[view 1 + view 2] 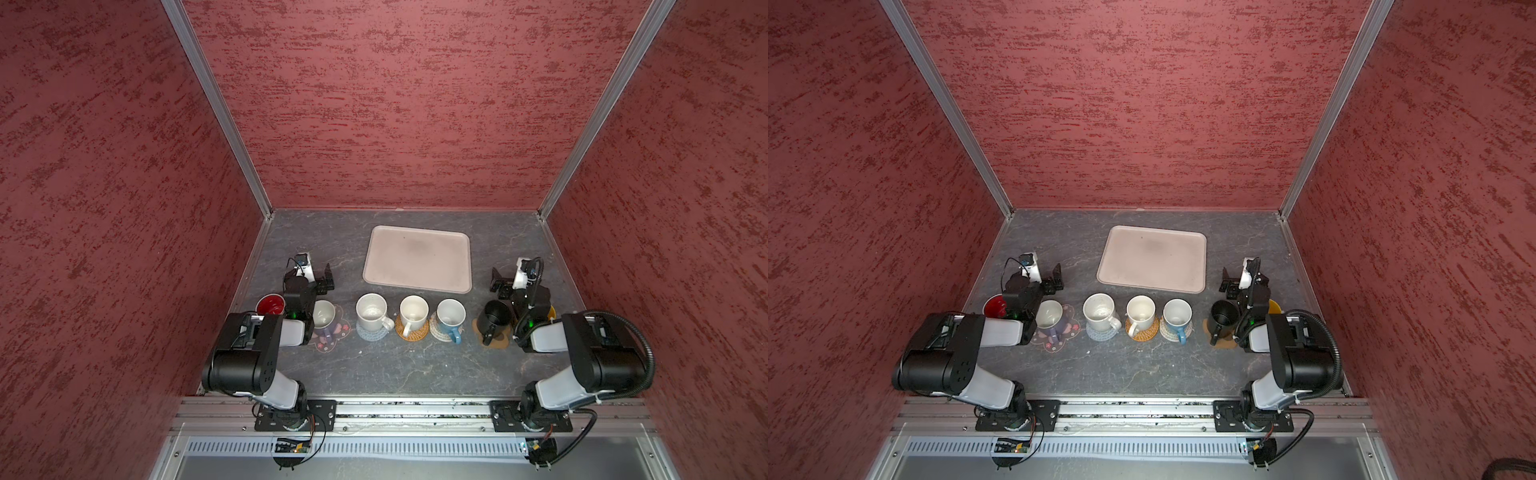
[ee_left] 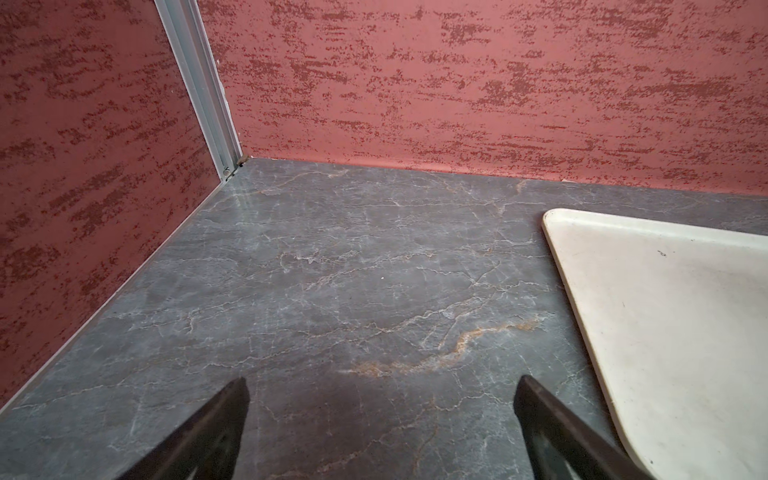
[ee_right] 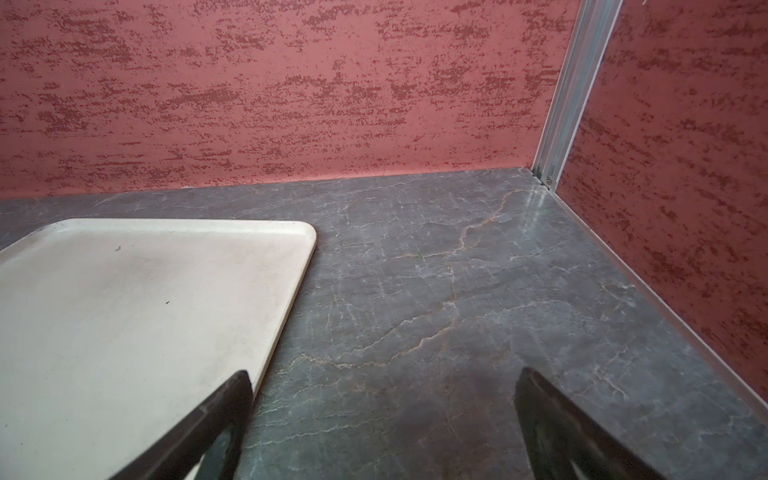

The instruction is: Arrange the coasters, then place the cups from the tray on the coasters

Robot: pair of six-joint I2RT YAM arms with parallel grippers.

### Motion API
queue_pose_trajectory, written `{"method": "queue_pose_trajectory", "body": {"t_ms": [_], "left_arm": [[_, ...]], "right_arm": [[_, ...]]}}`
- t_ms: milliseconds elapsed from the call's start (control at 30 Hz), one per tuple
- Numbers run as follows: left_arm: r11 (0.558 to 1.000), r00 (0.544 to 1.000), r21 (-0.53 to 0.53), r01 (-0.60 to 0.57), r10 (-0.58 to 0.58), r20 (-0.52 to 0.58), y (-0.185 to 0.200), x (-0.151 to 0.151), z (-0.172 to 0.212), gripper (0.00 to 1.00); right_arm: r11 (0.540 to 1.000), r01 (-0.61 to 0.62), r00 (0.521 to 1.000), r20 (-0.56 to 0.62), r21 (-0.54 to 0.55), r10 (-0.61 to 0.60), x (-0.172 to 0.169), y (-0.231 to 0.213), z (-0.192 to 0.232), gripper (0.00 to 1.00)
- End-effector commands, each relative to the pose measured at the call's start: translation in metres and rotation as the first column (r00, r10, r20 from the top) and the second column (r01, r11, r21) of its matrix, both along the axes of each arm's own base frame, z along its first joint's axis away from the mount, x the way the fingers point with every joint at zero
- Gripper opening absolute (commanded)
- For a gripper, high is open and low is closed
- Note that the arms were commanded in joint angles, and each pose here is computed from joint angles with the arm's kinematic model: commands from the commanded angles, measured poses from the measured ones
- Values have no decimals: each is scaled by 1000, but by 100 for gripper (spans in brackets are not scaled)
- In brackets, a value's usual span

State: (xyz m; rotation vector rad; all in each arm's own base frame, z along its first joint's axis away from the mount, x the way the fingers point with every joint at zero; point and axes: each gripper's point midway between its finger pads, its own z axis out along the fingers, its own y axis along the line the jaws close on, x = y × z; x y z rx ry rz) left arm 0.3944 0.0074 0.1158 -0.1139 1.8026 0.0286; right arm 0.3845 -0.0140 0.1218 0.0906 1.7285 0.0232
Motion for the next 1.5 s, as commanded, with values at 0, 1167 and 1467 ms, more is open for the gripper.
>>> {"method": "queue_pose_trajectory", "body": {"t_ms": [0, 1167, 1467], "left_arm": [[1000, 1000, 9, -7, 7, 12, 1, 2, 1, 100], [999, 999, -31, 39, -40, -18, 1, 7, -2, 100], [998, 998, -42, 48, -49, -25, 2, 7, -2, 100]], "right_arm": [[1000, 11, 998, 57, -24, -9, 1, -3, 13, 99], [1000, 9, 999, 52, -20, -8, 3, -4, 13, 99], [1000, 4, 999, 48, -16, -3, 4, -3, 12, 99]]}}
